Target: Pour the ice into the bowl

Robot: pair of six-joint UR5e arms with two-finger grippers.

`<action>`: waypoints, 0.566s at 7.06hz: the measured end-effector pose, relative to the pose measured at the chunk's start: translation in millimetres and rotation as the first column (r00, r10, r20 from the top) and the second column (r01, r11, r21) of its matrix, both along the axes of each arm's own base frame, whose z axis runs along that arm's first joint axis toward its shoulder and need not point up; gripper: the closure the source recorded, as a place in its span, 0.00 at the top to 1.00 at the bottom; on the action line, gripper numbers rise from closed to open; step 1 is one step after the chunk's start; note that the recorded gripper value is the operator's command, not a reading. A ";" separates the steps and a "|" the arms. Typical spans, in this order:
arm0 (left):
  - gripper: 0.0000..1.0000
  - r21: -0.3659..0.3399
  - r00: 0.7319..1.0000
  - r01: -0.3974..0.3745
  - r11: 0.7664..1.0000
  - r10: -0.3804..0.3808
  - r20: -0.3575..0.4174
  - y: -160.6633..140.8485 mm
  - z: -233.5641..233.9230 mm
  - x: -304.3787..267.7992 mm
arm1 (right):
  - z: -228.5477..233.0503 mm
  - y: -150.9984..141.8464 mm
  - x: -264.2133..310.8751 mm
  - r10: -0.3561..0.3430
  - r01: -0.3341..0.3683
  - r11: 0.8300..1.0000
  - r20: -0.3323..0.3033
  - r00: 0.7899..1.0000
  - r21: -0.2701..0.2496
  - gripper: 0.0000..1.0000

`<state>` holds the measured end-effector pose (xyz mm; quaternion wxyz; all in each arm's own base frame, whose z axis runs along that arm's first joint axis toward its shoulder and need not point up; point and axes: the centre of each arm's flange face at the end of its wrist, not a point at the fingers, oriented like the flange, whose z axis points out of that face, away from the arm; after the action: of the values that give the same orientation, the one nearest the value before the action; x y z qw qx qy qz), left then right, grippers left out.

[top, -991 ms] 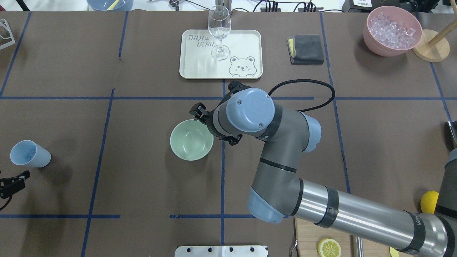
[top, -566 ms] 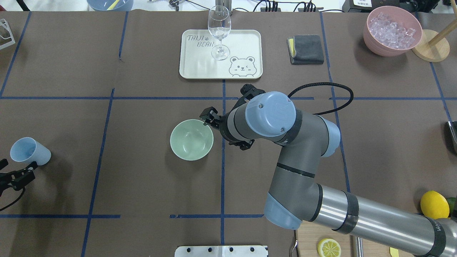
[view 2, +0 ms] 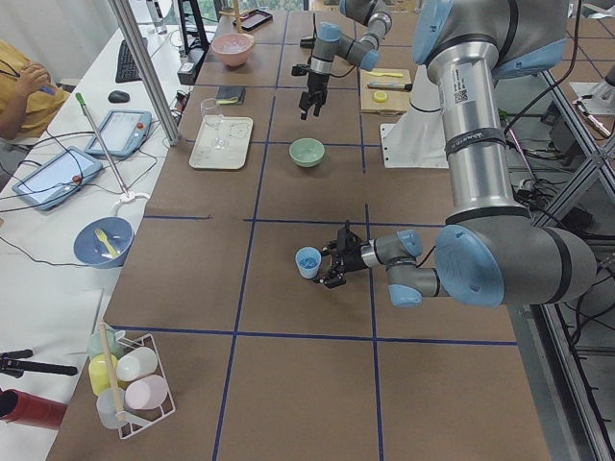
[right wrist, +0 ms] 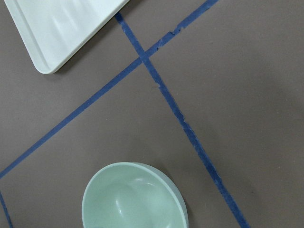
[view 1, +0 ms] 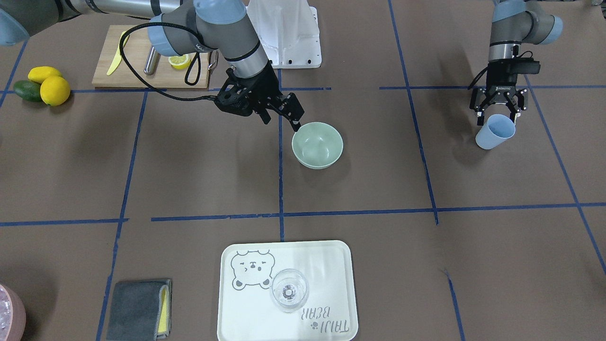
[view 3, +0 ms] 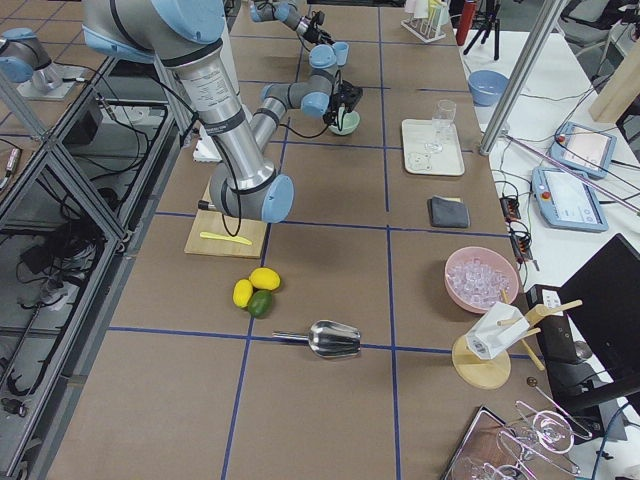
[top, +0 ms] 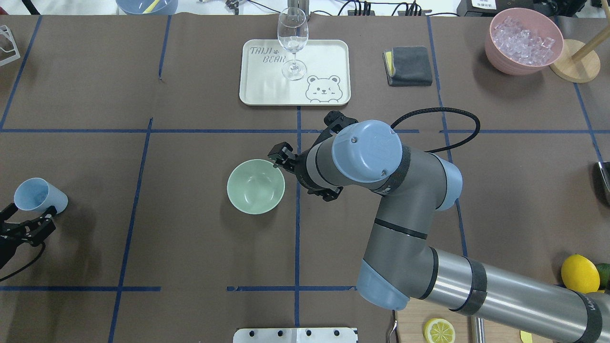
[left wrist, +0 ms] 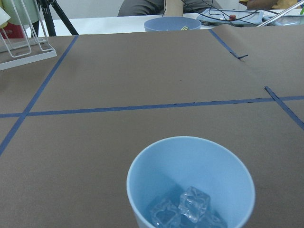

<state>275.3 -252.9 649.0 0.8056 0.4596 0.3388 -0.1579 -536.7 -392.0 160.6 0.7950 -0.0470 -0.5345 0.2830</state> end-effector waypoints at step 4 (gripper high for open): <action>0.99 0.047 0.999 0.047 0.998 -0.048 0.021 -7.4 6.3 26.7 | -4.2 2.9 5.9 -0.008 0.008 1.000 0.002 1.000 -0.003 1.00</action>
<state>301.9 -260.2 655.3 0.7944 0.4878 0.3227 -0.1639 -530.8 -389.1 156.5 0.7953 -0.0505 -0.5349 0.2807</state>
